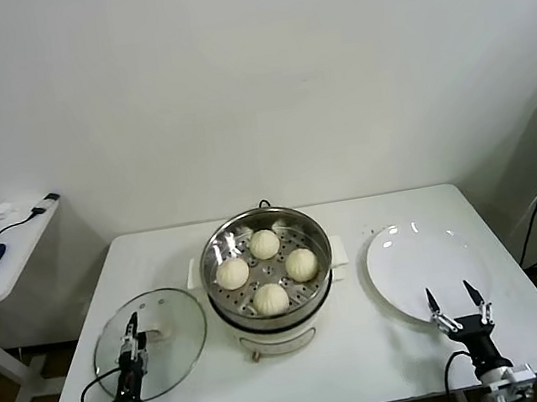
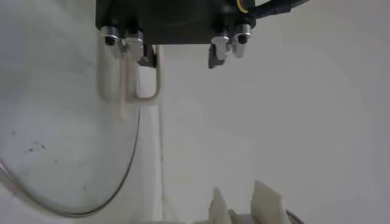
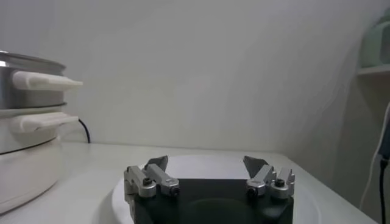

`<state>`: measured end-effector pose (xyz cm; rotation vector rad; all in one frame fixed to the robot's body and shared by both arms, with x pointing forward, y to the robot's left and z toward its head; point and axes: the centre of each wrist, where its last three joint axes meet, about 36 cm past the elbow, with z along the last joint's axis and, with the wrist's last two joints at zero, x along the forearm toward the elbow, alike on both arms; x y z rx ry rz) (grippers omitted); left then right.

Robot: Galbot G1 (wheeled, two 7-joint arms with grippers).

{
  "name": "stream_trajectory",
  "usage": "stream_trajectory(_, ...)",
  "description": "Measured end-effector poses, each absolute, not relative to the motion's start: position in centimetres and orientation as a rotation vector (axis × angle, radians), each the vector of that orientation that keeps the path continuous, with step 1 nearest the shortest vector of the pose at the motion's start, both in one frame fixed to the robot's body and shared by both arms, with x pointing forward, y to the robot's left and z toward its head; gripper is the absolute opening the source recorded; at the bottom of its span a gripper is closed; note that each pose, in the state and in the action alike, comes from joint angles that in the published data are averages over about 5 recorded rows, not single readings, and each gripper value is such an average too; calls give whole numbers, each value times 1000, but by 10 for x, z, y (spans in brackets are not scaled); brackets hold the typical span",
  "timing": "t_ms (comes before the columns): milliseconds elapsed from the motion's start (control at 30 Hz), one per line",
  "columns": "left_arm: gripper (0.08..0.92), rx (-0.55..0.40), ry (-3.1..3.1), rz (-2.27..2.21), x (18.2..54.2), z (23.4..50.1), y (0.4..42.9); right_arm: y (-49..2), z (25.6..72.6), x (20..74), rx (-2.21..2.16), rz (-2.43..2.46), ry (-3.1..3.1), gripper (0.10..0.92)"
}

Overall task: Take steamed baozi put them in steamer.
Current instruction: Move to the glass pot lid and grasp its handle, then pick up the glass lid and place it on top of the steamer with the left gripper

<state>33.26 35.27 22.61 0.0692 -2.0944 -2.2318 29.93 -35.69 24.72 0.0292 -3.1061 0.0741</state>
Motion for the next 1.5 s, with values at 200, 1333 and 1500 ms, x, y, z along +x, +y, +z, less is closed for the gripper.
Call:
stream_trajectory(200,359,72,-2080,-2225,333,223,354,-354,245,299,33,70,-3109,823)
stream_trajectory(1333,130,311,-2204,-2059,351,437,266,-359,269,289,-38,267,-3009,823)
stream_trajectory(1500,130,254,-2253,-2023,353,447,215,-359,266,287,-43,279,-3006,823)
